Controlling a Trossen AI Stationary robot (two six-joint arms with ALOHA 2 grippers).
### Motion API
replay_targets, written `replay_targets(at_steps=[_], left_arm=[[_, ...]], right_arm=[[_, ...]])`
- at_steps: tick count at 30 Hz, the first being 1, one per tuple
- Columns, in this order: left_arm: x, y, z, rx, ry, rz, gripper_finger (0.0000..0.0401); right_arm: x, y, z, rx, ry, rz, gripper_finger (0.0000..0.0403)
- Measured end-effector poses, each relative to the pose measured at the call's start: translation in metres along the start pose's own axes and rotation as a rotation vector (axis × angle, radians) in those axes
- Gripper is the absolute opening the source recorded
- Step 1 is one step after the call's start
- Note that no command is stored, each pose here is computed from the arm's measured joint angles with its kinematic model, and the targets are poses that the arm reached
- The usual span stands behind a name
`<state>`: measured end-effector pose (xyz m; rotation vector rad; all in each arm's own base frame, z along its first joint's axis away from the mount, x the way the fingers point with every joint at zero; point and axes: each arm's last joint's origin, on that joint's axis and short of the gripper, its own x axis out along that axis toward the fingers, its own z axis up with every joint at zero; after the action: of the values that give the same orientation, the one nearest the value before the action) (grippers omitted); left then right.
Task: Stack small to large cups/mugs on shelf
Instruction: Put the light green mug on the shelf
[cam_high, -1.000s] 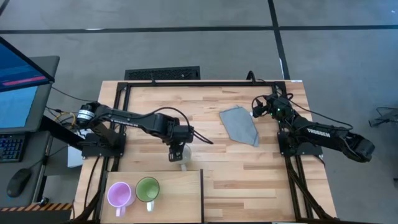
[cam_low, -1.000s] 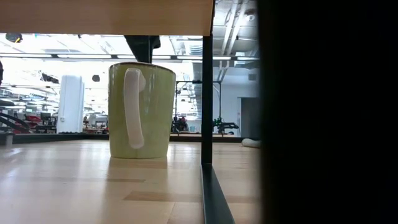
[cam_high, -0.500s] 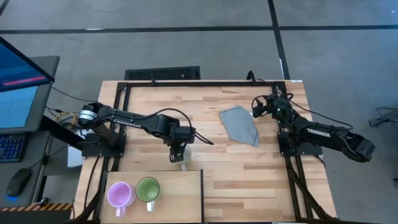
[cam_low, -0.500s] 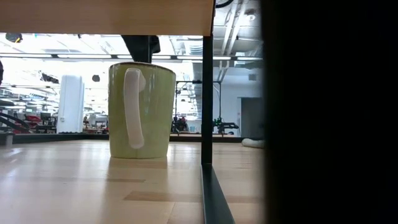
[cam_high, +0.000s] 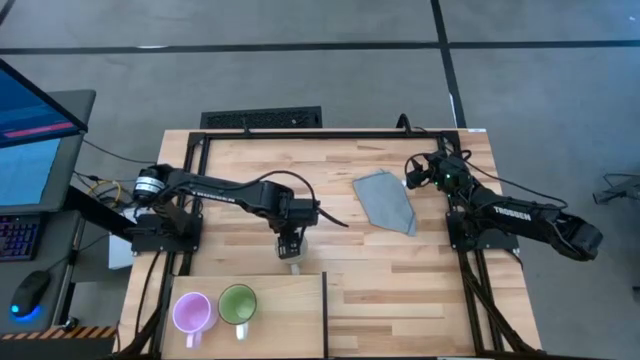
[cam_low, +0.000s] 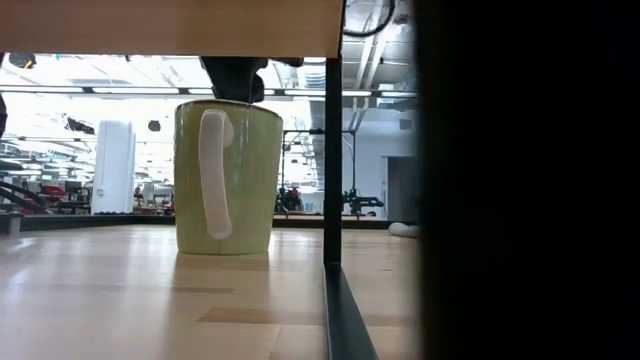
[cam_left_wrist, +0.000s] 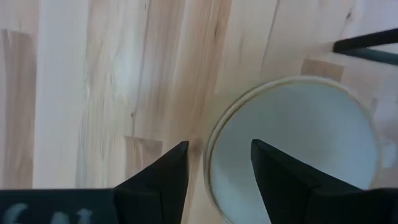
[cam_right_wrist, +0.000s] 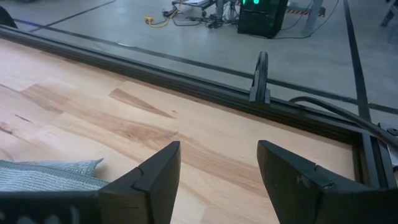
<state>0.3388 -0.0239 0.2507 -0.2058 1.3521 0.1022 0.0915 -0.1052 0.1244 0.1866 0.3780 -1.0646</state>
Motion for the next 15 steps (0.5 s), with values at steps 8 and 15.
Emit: replay_targets(at_steps=[8,15], left_arm=[[0.0021,0.0026,0.0013,-0.009,0.005,-0.006,0.0161],[0.0021,0.0027,0.0014,-0.006,0.004,-0.004,0.0138]], right_arm=[[0.0000,0.0000,0.0000,0.000,0.000,0.000,0.0235],[0.0000,0.0000,0.0000,0.000,0.000,0.000,0.0235]])
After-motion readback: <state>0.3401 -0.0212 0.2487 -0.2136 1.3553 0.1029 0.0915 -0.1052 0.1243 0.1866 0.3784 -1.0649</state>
